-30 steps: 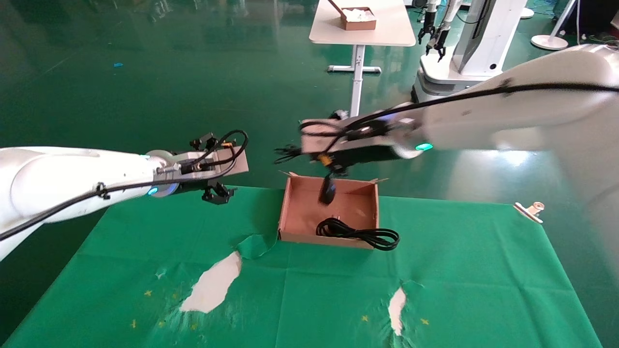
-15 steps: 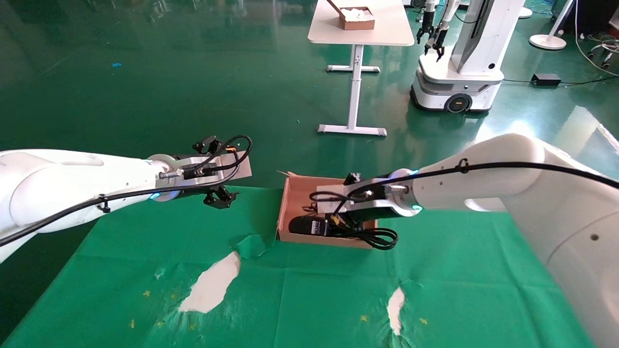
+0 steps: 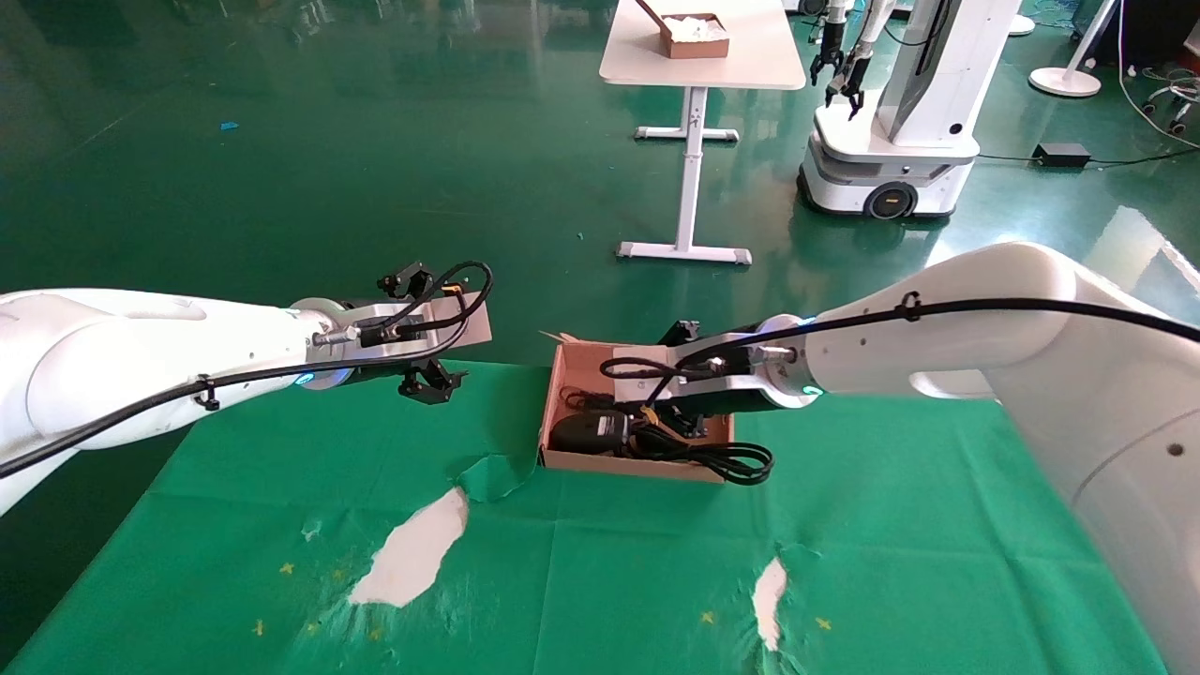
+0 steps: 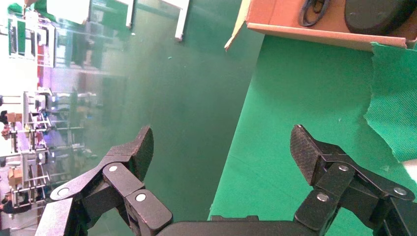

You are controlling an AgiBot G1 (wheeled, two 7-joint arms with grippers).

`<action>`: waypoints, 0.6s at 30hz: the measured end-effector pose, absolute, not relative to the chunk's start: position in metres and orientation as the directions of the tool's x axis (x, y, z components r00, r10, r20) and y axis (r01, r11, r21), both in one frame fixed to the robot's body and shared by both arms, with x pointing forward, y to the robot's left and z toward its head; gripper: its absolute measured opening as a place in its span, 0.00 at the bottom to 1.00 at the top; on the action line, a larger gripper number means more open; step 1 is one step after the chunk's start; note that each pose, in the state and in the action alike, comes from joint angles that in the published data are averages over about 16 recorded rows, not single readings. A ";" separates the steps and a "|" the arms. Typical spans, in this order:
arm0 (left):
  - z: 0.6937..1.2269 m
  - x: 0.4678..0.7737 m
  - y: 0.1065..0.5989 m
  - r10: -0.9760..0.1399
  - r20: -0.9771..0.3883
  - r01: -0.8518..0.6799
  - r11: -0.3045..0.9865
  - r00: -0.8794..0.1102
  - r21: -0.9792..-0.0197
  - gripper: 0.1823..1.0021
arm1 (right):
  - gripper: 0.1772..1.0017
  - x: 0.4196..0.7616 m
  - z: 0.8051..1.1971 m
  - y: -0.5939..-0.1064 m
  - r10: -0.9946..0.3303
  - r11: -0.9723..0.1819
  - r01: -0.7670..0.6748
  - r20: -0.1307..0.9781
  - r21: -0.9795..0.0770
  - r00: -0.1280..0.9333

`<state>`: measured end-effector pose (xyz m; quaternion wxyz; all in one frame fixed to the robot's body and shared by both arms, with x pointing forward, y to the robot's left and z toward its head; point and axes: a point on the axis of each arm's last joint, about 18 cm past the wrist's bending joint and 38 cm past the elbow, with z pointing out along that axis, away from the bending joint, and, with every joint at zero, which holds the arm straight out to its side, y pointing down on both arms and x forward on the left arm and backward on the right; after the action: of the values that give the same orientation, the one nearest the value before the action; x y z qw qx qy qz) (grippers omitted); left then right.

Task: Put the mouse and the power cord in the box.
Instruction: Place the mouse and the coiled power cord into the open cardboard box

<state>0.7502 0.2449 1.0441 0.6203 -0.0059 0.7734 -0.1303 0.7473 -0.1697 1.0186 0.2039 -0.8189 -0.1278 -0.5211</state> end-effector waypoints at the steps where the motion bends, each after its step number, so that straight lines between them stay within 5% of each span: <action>1: 1.044 0.750 0.245 -0.171 -0.958 0.153 0.966 -0.230 -0.209 1.00 | 0.14 0.746 1.018 -0.170 -0.010 -0.881 0.424 0.903 -0.211 0.428; 18: 1.044 0.750 0.245 -0.171 -0.958 0.153 0.966 -0.231 -0.209 1.00 | 0.56 0.709 0.990 -0.199 -0.233 -0.698 0.458 0.779 -0.551 0.582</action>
<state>0.7503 0.2448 1.0441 0.6202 -0.0060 0.7735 -0.1305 0.7093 -0.1988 0.9903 0.3824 -0.8029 -0.0702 -0.4519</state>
